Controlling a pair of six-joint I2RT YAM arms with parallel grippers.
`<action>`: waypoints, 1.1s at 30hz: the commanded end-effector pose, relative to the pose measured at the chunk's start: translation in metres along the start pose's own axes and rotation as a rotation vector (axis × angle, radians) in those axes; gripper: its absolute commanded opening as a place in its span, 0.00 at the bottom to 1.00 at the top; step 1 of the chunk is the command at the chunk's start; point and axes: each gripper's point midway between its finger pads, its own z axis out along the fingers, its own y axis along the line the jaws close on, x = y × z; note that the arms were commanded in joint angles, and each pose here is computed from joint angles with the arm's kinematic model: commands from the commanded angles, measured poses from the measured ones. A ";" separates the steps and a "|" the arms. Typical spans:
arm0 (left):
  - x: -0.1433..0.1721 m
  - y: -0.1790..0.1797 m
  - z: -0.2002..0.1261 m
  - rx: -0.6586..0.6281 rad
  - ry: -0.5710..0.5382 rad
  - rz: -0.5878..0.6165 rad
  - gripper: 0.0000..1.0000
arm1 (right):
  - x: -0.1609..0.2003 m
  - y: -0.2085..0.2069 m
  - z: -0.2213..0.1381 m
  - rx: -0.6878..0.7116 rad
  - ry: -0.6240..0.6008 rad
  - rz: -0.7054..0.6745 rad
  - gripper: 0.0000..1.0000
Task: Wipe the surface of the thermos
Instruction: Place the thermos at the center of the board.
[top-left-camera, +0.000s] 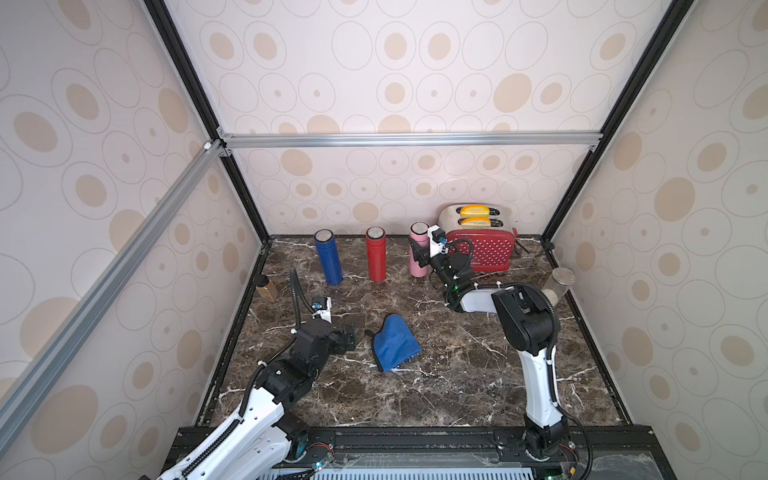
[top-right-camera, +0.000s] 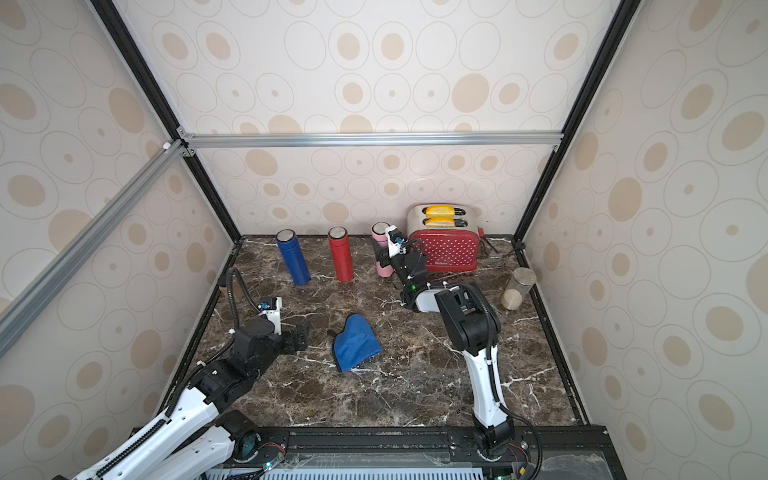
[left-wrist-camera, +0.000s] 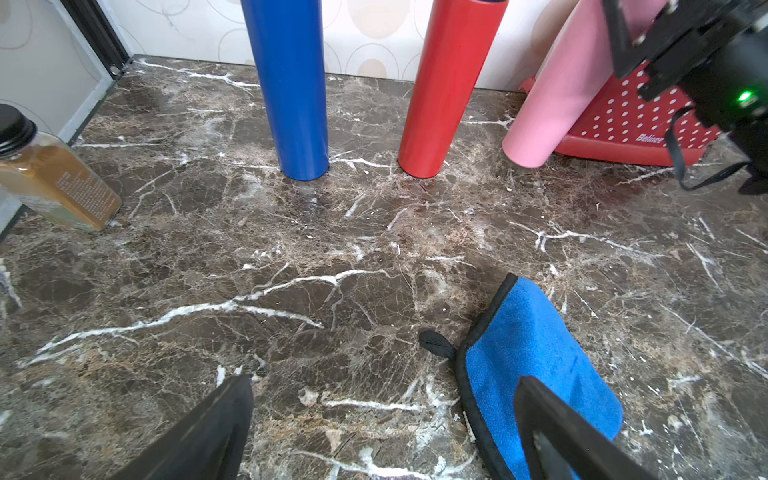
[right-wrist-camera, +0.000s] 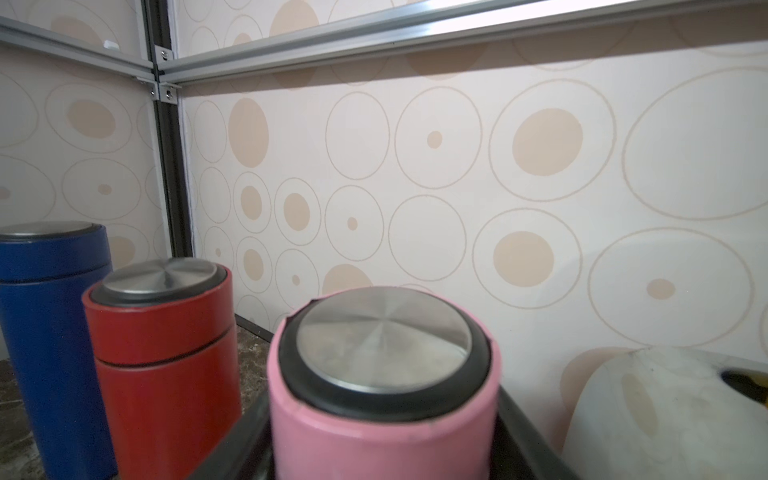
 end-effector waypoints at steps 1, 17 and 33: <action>-0.002 0.008 -0.003 -0.035 -0.013 0.013 0.99 | -0.035 -0.013 0.002 0.030 -0.140 -0.012 0.00; 0.004 0.009 0.004 -0.048 0.007 0.042 0.99 | 0.005 -0.018 -0.014 0.056 -0.035 0.033 0.18; 0.001 0.014 -0.003 -0.066 -0.005 0.047 0.99 | 0.016 -0.023 -0.017 0.089 0.012 0.031 0.37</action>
